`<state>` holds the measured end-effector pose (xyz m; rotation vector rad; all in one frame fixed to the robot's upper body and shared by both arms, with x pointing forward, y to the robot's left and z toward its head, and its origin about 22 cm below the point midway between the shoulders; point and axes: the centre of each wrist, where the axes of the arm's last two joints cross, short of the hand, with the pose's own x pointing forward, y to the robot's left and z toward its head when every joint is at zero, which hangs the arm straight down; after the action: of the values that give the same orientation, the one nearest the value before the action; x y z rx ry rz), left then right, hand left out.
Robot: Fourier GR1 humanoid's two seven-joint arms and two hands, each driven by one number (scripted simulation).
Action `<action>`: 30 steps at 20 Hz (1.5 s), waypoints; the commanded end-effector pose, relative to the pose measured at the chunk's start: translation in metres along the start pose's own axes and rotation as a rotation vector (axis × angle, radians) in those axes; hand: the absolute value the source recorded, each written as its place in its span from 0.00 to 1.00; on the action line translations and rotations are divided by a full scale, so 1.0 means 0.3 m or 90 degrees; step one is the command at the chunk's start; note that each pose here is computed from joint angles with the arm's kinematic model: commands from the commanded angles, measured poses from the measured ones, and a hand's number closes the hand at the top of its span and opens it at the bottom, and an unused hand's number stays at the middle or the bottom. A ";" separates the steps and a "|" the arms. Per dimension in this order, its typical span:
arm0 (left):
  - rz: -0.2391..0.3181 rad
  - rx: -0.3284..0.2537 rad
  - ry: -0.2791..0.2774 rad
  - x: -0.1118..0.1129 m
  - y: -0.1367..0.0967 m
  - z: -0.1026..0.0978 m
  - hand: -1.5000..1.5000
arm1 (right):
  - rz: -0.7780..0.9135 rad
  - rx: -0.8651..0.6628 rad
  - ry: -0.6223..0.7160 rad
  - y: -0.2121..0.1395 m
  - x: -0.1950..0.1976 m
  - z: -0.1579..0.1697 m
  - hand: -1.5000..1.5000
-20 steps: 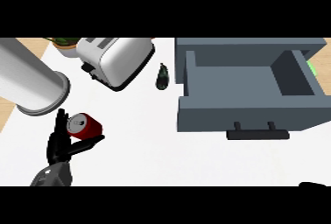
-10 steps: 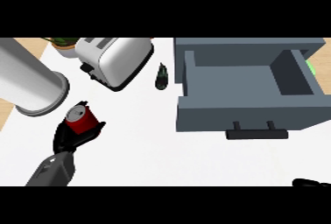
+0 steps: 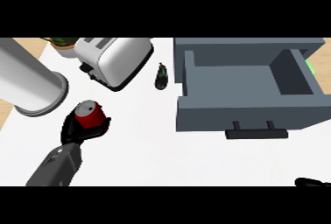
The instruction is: Pick up the can, place it into the drawer and close the drawer
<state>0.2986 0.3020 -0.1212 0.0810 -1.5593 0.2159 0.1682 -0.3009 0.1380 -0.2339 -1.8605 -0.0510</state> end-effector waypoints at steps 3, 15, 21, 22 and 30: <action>0.007 -0.045 -0.020 0.017 -0.166 -0.044 1.00 | 0.007 0.002 0.009 0.001 -0.031 0.013 0.00; 0.025 -0.154 -0.033 0.174 -0.442 -0.142 1.00 | 0.022 -0.022 -0.011 0.013 0.025 0.047 0.00; -0.010 -0.209 -0.078 0.362 -0.567 -0.203 1.00 | 0.021 -0.023 0.001 -0.003 0.045 -0.014 0.00; -0.017 -0.208 -0.075 0.402 -0.560 -0.217 1.00 | 0.026 -0.028 -0.013 0.004 0.044 0.032 0.00; -0.011 -0.227 -0.087 0.722 -0.800 -0.213 1.00 | 0.016 -0.019 -0.016 -0.005 0.053 -0.025 0.00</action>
<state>0.4057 0.1232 0.0701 -0.1689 -1.7003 -0.0697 0.1648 -0.3040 0.1508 -0.2868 -1.8734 -0.0639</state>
